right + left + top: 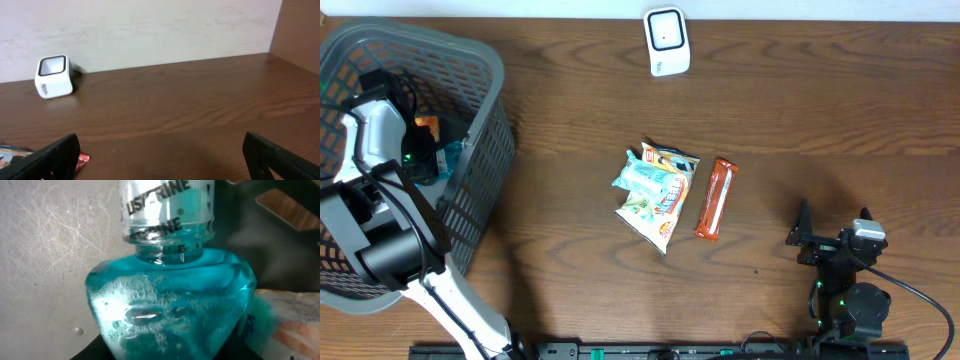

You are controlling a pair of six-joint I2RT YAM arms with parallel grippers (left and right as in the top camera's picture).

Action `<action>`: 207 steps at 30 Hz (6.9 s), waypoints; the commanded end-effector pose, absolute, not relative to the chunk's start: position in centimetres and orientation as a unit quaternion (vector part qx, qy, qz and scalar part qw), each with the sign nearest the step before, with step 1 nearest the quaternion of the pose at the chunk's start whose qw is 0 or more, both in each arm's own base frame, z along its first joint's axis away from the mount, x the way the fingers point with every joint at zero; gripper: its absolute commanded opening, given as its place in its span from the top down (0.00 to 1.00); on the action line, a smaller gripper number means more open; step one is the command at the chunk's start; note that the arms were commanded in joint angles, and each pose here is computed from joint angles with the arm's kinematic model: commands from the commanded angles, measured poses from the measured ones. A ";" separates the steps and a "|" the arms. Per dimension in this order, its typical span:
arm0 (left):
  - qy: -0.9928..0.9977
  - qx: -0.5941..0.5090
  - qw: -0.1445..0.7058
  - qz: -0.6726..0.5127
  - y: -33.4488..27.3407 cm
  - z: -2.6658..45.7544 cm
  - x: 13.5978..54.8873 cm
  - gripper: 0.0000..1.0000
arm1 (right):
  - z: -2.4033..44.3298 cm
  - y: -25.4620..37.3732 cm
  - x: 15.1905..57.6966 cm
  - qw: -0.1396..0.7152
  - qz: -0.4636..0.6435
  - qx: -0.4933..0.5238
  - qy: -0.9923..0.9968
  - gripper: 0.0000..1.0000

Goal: Scan the item barcode
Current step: 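Move the left gripper back into the basket over the blue mouthwash, then grasp the blue Listerine bottle by its cap with the left gripper and lift, then carry the mouthwash bottle out and set it beside the candy bar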

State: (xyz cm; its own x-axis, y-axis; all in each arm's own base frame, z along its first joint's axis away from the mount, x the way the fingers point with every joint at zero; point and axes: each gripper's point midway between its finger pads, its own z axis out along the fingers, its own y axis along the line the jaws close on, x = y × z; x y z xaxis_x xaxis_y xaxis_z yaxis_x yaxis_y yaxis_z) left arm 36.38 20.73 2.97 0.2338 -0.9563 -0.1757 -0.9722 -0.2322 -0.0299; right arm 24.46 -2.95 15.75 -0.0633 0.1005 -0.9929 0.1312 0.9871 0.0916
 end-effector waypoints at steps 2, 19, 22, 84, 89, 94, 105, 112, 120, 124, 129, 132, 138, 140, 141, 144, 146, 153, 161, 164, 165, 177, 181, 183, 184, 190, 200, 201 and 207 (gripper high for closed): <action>0.660 -0.746 -0.030 0.086 19.0 -3.1 33.2 0.66 | 15.6 -3.1 24.4 0.679 -0.018 0.075 0.730 0.01; 0.680 -0.726 0.102 -0.010 19.0 8.7 36.4 0.75 | 15.6 -3.1 24.4 0.679 -0.018 0.075 0.730 0.01; 0.679 -0.718 0.154 -0.027 19.1 13.0 36.5 0.75 | 15.6 -3.1 24.4 0.679 -0.018 0.075 0.730 0.01; 0.718 -0.690 0.059 0.071 20.4 0.1 36.7 0.25 | 15.6 -3.1 24.4 0.679 -0.018 0.075 0.730 0.01; 0.716 -0.692 0.060 0.071 21.0 0.3 36.3 0.43 | 15.6 -3.1 24.4 0.679 -0.018 0.075 0.730 0.01; 0.723 -0.683 0.074 0.068 22.0 1.7 36.2 0.44 | 15.6 -3.1 24.4 0.679 -0.018 0.075 0.730 0.01; 0.706 -0.676 0.209 0.031 22.9 13.7 36.7 0.44 | 15.6 -3.1 24.4 0.679 -0.018 0.075 0.730 0.01; 0.677 -0.661 0.325 -0.006 21.8 23.9 35.1 0.44 | 15.6 -3.1 24.4 0.679 -0.018 0.075 0.730 0.01; 0.657 -0.580 0.458 -0.147 15.8 36.0 33.2 0.44 | 15.6 -3.1 24.4 0.679 -0.018 0.075 0.730 0.01; 0.669 -0.506 0.494 -0.229 10.1 40.5 32.7 0.44 | 15.6 -3.1 24.4 0.679 -0.018 0.075 0.730 0.01; 0.715 -0.419 0.473 -0.298 2.1 41.7 32.8 0.44 | 15.6 -3.1 24.4 0.679 -0.018 0.075 0.730 0.01; 0.755 -0.370 0.434 -0.323 -2.8 40.4 33.2 0.44 | 15.6 -3.1 24.4 0.679 -0.018 0.075 0.730 0.01; 0.838 -0.272 0.335 -0.333 -12.9 35.2 34.9 0.44 | 15.6 -3.1 24.4 0.679 -0.018 0.075 0.730 0.01; 0.861 -0.249 0.299 -0.327 -15.9 32.8 35.2 0.44 | 15.6 -3.1 24.4 0.679 -0.018 0.075 0.730 0.01; 0.874 -0.235 0.279 -0.320 -17.6 31.3 35.3 0.44 | 15.6 -3.1 24.4 0.679 -0.018 0.075 0.730 0.01; 0.906 -0.194 0.228 -0.298 -21.8 27.1 35.3 0.44 | 15.6 -3.1 24.4 0.679 -0.018 0.075 0.730 0.01; 0.925 -0.166 0.197 -0.279 -24.2 24.1 35.0 0.44 | 15.6 -3.1 24.4 0.679 -0.018 0.075 0.730 0.01; 0.972 -0.053 0.118 -0.198 -30.1 13.7 33.3 0.44 | 15.6 -3.1 24.4 0.679 -0.018 0.075 0.730 0.01; 0.982 0.072 0.083 -0.153 -33.4 6.3 31.6 0.44 | 15.6 -3.1 24.4 0.679 -0.018 0.075 0.730 0.01; 0.982 0.101 0.083 -0.139 -34.1 4.4 31.4 0.44 | 15.6 -3.1 24.4 0.679 -0.018 0.075 0.730 0.01; 0.981 0.110 0.084 -0.139 -34.4 3.9 31.4 0.44 | 15.6 -3.1 24.4 0.679 -0.018 0.075 0.730 0.01; 0.976 0.141 0.157 -0.059 -33.2 2.3 34.1 0.43 | 15.6 -3.1 24.4 0.679 -0.018 0.075 0.730 0.01; 0.978 0.139 0.155 -0.027 -31.9 2.1 34.0 0.36 | 15.6 -3.1 24.4 0.679 -0.018 0.075 0.730 0.01; 0.979 0.140 0.149 -0.021 -31.6 2.0 33.7 0.26 | 15.6 -3.1 24.4 0.679 -0.018 0.075 0.730 0.01; 0.979 0.140 0.146 -0.019 -31.5 2.0 33.6 0.23 | 15.6 -3.1 24.4 0.679 -0.018 0.075 0.730 0.01; 0.979 0.141 0.145 -0.018 -31.2 2.7 33.4 0.11 | 15.6 -3.1 24.4 0.679 -0.018 0.075 0.730 0.01; 0.964 0.139 0.214 -0.070 -31.9 10.4 34.0 0.02 | 15.6 -3.1 24.4 0.679 -0.018 0.075 0.730 0.01; 0.961 0.142 0.223 -0.076 -31.9 11.5 34.0 0.02 | 15.6 -3.1 24.4 0.679 -0.018 0.075 0.730 0.01; 0.944 0.144 0.276 -0.111 -31.5 17.4 33.8 0.02 | 15.6 -3.1 24.4 0.679 -0.018 0.075 0.730 0.01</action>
